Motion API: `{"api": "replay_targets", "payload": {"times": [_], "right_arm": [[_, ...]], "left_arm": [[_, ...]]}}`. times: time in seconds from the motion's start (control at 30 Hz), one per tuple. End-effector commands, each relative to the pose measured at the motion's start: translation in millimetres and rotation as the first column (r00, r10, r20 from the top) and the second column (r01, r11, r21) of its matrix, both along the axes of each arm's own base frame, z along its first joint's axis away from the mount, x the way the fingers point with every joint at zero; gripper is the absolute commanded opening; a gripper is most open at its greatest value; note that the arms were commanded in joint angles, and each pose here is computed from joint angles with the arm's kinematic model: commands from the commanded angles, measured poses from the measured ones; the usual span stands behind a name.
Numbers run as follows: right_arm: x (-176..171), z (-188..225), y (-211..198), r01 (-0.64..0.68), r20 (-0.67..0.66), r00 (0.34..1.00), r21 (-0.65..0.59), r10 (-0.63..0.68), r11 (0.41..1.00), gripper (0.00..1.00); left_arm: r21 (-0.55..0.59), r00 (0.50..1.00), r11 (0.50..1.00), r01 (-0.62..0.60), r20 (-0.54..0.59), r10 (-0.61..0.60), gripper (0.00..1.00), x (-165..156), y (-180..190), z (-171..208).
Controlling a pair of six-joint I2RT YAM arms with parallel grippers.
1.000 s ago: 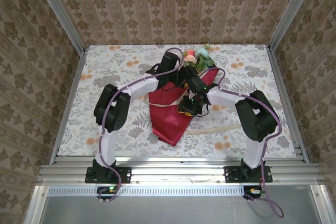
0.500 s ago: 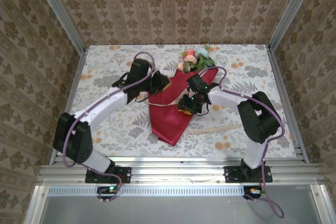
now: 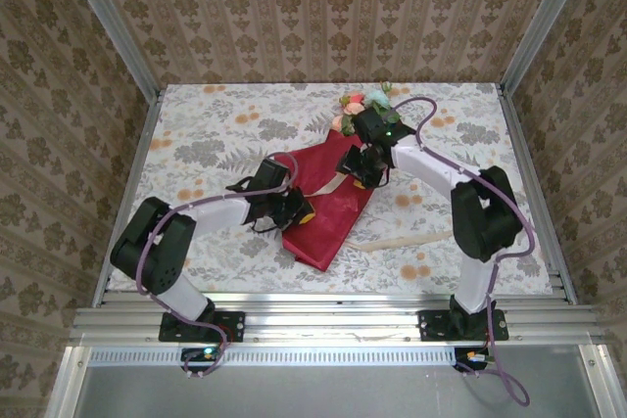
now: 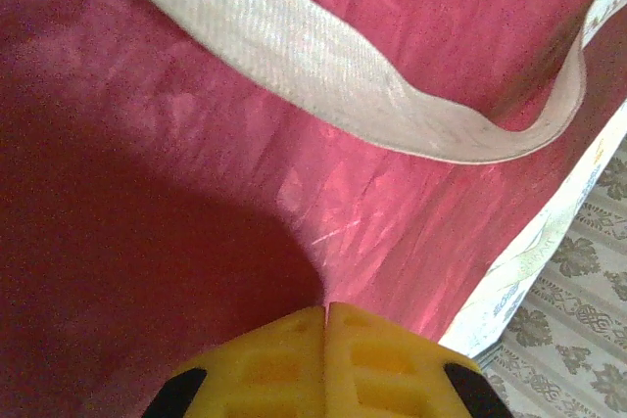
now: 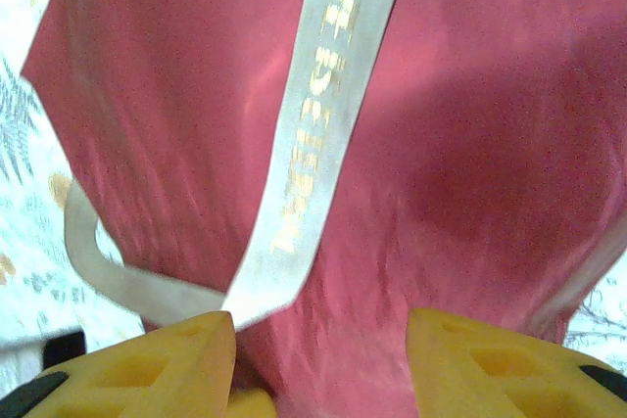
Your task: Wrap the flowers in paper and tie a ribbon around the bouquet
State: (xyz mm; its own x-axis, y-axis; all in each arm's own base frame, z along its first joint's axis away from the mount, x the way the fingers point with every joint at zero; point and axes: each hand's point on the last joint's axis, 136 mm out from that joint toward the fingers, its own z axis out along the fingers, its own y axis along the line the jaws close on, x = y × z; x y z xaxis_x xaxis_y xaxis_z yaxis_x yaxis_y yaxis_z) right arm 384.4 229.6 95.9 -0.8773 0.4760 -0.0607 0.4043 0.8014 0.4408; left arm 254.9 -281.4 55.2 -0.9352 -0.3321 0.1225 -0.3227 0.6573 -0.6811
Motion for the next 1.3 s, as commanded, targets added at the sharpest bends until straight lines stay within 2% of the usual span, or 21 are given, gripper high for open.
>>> {"api": "replay_targets", "payload": {"times": [0.0, 0.1, 0.17, 0.3, 0.43, 0.5, 0.57, 0.67, 0.9, 1.17, 1.27], "right_arm": [[3, -27, -17, 0.133, -0.100, 0.985, -0.077, -0.140, 0.988, 0.49], [18, -33, -18, 0.182, -0.095, 0.978, -0.067, -0.188, 0.981, 0.45], [21, -32, -25, 0.193, -0.105, 0.973, -0.105, -0.204, 0.975, 0.44], [-1, -9, -57, 0.215, -0.062, 0.971, -0.210, -0.233, 0.954, 0.45], [-64, -4, -89, 0.286, -0.097, 0.944, -0.238, -0.316, 0.928, 0.45], [-112, -11, -103, 0.362, -0.191, 0.885, -0.289, -0.424, 0.886, 0.45], [-146, -21, -99, 0.425, -0.292, 0.813, -0.294, -0.504, 0.856, 0.46], [-173, -36, -77, 0.502, -0.397, 0.717, -0.275, -0.573, 0.820, 0.46], [-174, -69, -42, 0.619, -0.503, 0.573, -0.252, -0.647, 0.744, 0.48], [-178, -81, -29, 0.672, -0.545, 0.487, -0.265, -0.682, 0.691, 0.48], [-184, -84, -30, 0.695, -0.529, 0.469, -0.272, -0.707, 0.665, 0.51]], "left_arm": [[0.013, 1.000, 1.000, 0.023, 0.000, -0.023, 0.00, -6, 0, -6], [0.036, 1.000, 0.999, 0.023, 0.001, -0.023, 0.00, -8, 4, -8], [0.037, 1.000, 0.999, 0.025, -0.003, -0.024, 0.00, -9, 5, -10], [0.071, 0.999, 0.996, 0.050, -0.001, -0.050, 0.00, -8, 6, -9], [0.125, 0.997, 0.989, 0.078, -0.002, -0.078, 0.00, -8, 12, -10], [0.133, 0.997, 0.988, 0.083, -0.006, -0.083, 0.00, -9, 13, -11], [0.131, 0.996, 0.988, 0.085, -0.009, -0.085, 0.00, -11, 14, -11], [0.126, 0.996, 0.988, 0.090, -0.012, -0.090, 0.00, -12, 13, -10], [0.125, 0.993, 0.985, 0.119, -0.016, -0.118, 0.00, -16, 13, -8], [0.118, 0.991, 0.984, 0.134, -0.015, -0.134, 0.00, -17, 13, -6], [0.113, 0.990, 0.983, 0.142, -0.012, -0.141, 0.00, -17, 13, -5]]}}
